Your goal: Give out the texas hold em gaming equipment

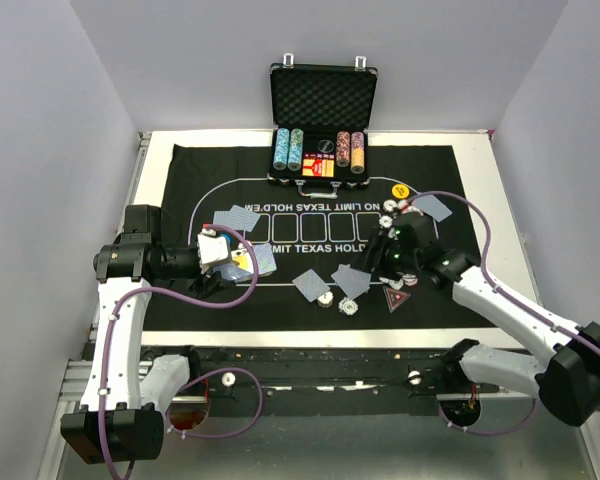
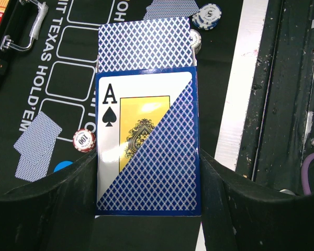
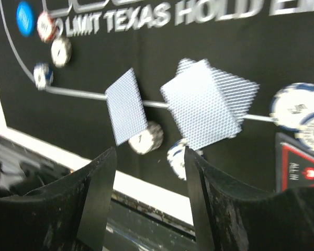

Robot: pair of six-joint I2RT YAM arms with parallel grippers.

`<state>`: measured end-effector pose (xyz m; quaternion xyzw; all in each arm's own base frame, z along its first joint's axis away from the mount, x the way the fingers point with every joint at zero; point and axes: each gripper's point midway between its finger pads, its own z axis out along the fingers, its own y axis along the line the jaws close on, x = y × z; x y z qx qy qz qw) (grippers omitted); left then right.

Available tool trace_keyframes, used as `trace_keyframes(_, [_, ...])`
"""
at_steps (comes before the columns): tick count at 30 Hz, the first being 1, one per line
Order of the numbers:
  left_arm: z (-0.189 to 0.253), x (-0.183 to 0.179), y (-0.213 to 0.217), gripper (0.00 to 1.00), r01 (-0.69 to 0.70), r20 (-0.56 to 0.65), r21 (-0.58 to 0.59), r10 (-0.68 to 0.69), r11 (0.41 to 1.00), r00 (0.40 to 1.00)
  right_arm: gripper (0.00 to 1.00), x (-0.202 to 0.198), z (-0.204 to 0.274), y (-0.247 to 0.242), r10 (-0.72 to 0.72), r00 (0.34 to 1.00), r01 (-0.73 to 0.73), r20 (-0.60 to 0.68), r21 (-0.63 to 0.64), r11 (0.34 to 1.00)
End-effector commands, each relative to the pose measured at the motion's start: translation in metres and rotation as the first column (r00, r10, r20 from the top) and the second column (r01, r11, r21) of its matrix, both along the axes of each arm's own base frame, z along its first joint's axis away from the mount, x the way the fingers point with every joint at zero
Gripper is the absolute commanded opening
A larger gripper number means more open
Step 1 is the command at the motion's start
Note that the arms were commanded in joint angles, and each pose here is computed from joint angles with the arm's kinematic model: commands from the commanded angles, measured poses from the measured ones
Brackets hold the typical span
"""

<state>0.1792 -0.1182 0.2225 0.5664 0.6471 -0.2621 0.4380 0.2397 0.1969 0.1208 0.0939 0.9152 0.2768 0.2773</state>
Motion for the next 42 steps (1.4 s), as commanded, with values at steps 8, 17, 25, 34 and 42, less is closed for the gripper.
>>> trace_keyframes(8, [0.004,-0.005,-0.004,0.45,0.015,0.006,-0.021,-0.015,1.0,1.0,0.66,-0.047,0.002,0.062,0.455,0.832,-0.302,0.319,-0.428,0.852])
trace_keyframes(17, [0.008,-0.007,-0.007,0.45,0.014,-0.012,-0.046,-0.014,0.999,1.0,0.68,-0.082,-0.014,0.096,0.75,0.561,-0.331,0.351,-0.735,0.592])
trace_keyframes(25, [0.006,-0.009,-0.006,0.45,0.013,-0.006,-0.036,-0.014,0.999,1.0,0.69,-0.078,-0.035,0.104,0.815,0.454,-0.214,0.359,-0.845,0.491])
trace_keyframes(34, [0.005,-0.01,-0.006,0.45,0.012,-0.012,-0.04,-0.012,0.999,1.0,0.68,-0.071,-0.066,0.121,0.862,0.413,-0.183,0.295,-0.9,0.395])
trace_keyframes(42, [0.005,-0.01,-0.006,0.45,0.012,-0.013,-0.042,-0.012,0.999,1.0,0.65,-0.061,-0.085,0.118,0.866,0.436,-0.109,0.244,-0.941,0.32])
